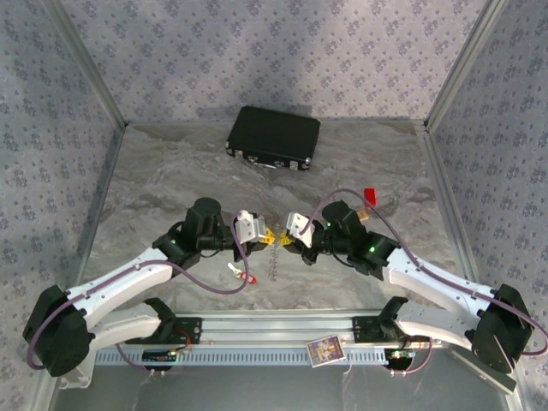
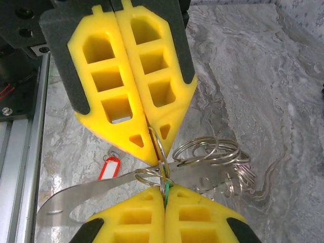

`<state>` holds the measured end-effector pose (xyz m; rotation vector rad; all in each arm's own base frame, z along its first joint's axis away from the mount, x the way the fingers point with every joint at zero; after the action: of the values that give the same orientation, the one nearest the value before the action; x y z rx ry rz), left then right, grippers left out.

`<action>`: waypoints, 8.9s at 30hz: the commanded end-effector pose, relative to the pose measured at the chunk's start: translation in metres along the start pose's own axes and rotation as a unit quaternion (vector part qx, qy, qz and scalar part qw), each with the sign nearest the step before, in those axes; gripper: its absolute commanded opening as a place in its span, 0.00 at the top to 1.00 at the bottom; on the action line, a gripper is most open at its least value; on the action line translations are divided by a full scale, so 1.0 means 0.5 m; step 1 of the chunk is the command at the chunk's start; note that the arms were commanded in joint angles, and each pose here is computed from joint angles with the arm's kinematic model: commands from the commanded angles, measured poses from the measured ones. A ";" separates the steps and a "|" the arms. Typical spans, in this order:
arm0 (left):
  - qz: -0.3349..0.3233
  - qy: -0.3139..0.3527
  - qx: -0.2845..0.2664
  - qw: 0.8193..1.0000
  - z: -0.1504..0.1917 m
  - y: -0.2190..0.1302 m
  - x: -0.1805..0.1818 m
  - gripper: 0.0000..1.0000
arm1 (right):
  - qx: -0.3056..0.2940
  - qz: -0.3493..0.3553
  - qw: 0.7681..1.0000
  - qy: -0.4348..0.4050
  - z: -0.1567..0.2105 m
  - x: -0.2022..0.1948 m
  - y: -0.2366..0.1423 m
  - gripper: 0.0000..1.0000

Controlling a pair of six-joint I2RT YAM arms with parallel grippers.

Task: Put the keys on the keyring

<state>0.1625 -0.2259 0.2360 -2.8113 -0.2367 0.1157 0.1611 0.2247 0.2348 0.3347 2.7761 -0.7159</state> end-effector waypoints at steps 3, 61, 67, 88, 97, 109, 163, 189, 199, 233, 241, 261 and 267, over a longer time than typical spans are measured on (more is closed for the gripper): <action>0.031 0.037 -0.048 0.998 -0.042 -0.003 -0.011 1.00 | 0.009 -0.005 1.000 0.001 0.004 0.007 0.000 1.00; 0.030 0.020 -0.036 0.999 -0.023 0.010 -0.010 0.81 | -0.061 -0.004 0.998 -0.027 -0.031 -0.003 -0.031 1.00; -0.003 0.015 0.038 0.999 -0.006 0.018 -0.004 0.69 | 0.017 -0.025 0.997 -0.075 -0.031 -0.005 -0.042 1.00; 0.020 0.034 0.022 0.999 -0.017 0.031 -0.015 1.00 | 0.030 -0.056 0.995 -0.077 -0.057 -0.014 -0.027 0.82; 0.022 0.024 -0.037 0.999 -0.008 0.024 -0.026 1.00 | -0.051 -0.016 0.998 0.022 -0.020 -0.015 -0.050 0.69; 0.028 0.023 -0.047 0.998 -0.009 0.027 -0.027 1.00 | -0.036 -0.045 0.998 0.027 -0.004 -0.009 -0.030 0.72; 0.014 0.008 -0.023 1.000 -0.010 0.026 -0.021 1.00 | -0.005 -0.063 0.998 -0.022 -0.032 -0.027 -0.049 0.67; -0.009 -0.024 -0.124 0.992 0.019 0.003 0.000 1.00 | -0.080 -0.001 0.996 0.025 -0.008 -0.017 -0.060 0.67; 0.008 -0.010 -0.126 0.992 0.015 0.003 -0.006 1.00 | -0.077 -0.055 0.995 0.020 -0.021 -0.012 -0.036 0.67; 0.014 0.006 -0.022 1.000 0.020 0.016 -0.007 0.87 | 0.011 -0.107 0.994 -0.038 -0.037 -0.018 -0.014 1.00; 0.016 0.008 0.000 1.000 0.024 0.020 -0.006 1.00 | 0.021 -0.108 0.993 -0.034 -0.049 -0.023 -0.014 0.86; 0.007 -0.005 -0.064 0.998 0.015 0.014 -0.009 1.00 | 0.006 0.018 0.998 0.058 0.041 0.001 -0.007 0.64; 0.008 -0.004 -0.064 0.998 0.015 0.014 -0.009 1.00 | 0.006 0.010 0.998 0.056 0.041 0.003 0.002 0.73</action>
<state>0.1599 -0.2295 0.2111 -2.8695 -0.2504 0.1786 0.1618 0.2130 0.2150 0.4000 2.8740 -0.7531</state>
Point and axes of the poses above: each hand's point on the last joint's axis, 136 mm out from that joint toward the fingers, its own y axis out along the fingers, its own x axis along the line the jaws close on, z = x × y, the point moved 8 cm from there along -y, back along the fingers, and after that the axes turned 11 degrees about -y, right-handed, at the moved point
